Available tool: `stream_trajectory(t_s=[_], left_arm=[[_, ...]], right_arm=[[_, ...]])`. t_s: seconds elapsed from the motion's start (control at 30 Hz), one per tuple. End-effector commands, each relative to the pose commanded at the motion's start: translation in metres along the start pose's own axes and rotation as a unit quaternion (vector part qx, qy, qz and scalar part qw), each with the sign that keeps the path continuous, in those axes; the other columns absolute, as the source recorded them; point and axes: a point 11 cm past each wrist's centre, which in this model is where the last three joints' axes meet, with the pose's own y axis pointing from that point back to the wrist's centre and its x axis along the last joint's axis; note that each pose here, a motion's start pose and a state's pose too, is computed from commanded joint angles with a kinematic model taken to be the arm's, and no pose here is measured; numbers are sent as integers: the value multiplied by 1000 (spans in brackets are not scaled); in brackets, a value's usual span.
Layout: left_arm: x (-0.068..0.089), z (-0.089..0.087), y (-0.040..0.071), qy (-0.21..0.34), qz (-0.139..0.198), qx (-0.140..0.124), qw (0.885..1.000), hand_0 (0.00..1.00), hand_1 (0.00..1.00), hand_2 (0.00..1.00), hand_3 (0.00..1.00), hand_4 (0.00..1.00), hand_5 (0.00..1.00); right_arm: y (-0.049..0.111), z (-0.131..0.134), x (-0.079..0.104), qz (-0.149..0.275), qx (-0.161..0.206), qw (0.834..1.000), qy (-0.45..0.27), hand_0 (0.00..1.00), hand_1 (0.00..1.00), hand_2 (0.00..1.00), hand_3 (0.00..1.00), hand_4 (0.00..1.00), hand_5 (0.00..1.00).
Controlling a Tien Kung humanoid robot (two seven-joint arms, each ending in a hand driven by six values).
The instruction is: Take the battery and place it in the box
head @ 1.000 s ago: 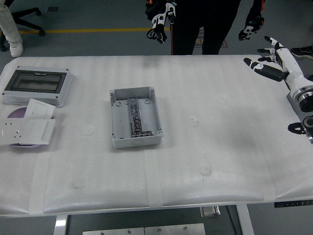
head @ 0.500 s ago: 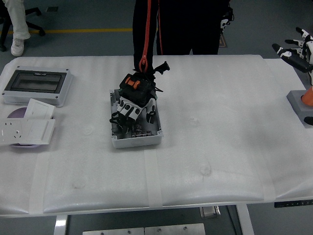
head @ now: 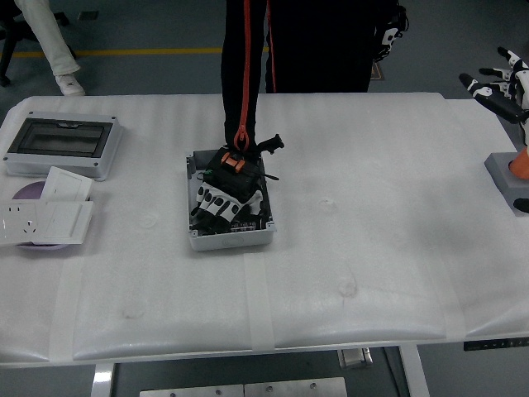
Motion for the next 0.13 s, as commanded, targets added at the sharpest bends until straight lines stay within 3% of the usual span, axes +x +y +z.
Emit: stream_trajectory(t_s=[0.13], left_arm=[[0,1,0,2,1,-3,1000,371,600,479,282,481,287]], right_arm=[[1,6,8,7,-8,1000,-1,833,681,792,987,858,511]])
